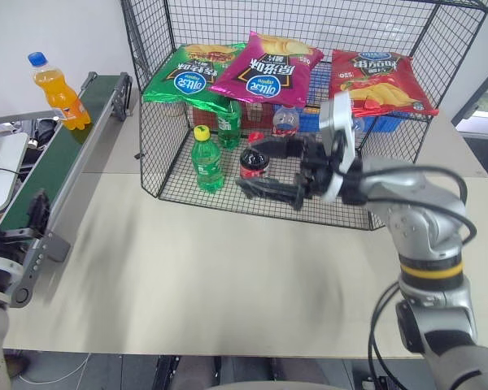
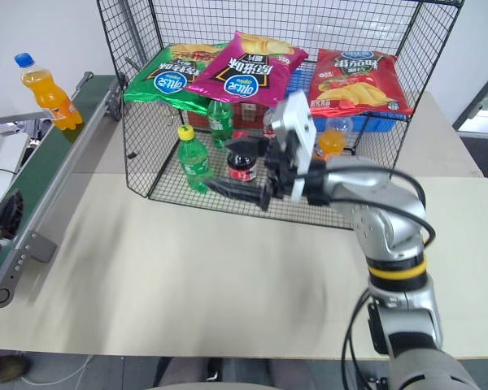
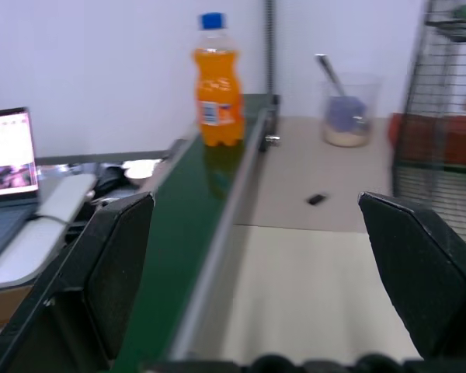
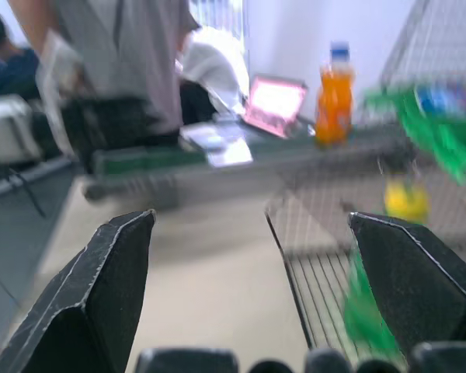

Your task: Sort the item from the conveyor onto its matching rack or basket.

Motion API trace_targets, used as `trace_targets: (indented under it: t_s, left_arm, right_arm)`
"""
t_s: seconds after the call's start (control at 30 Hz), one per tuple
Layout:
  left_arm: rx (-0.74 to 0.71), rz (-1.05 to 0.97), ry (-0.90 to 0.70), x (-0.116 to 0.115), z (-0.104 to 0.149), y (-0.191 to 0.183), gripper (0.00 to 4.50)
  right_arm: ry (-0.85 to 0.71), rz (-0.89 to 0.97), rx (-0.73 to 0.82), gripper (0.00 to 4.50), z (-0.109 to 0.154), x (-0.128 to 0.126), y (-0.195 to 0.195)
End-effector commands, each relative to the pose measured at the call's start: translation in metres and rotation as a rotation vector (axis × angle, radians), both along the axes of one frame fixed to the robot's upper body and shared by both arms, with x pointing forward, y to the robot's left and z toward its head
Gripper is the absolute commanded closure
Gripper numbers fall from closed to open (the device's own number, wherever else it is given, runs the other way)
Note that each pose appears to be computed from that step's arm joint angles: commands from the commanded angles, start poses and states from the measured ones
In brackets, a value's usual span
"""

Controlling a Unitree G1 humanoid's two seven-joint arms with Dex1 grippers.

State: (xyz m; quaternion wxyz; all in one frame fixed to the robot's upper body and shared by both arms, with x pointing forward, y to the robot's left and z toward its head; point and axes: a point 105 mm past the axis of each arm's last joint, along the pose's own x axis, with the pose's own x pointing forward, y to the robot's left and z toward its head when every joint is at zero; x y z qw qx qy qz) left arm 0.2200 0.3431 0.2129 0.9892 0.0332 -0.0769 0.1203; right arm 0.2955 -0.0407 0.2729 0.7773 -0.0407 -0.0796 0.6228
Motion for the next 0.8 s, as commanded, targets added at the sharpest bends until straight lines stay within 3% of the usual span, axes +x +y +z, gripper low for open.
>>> trace_targets:
  t_s: [0.03,0.37,0.8]
  left_arm:
    - [0.033,0.05,-0.044,-0.006,0.017,0.016,0.0]
    - [0.05,0.078,0.012,-0.008,0.017,0.053,0.0]
    - [0.095,0.042,0.022,0.012,0.031,0.065,0.0]
  right_arm:
    - [-0.014,0.056,0.025,0.09,0.014,-0.006,0.001]
    - [-0.067,0.149,-0.007,0.09,0.016,-0.022,0.008]
    - [-0.094,0.123,0.002,0.09,0.017,-0.024,0.009]
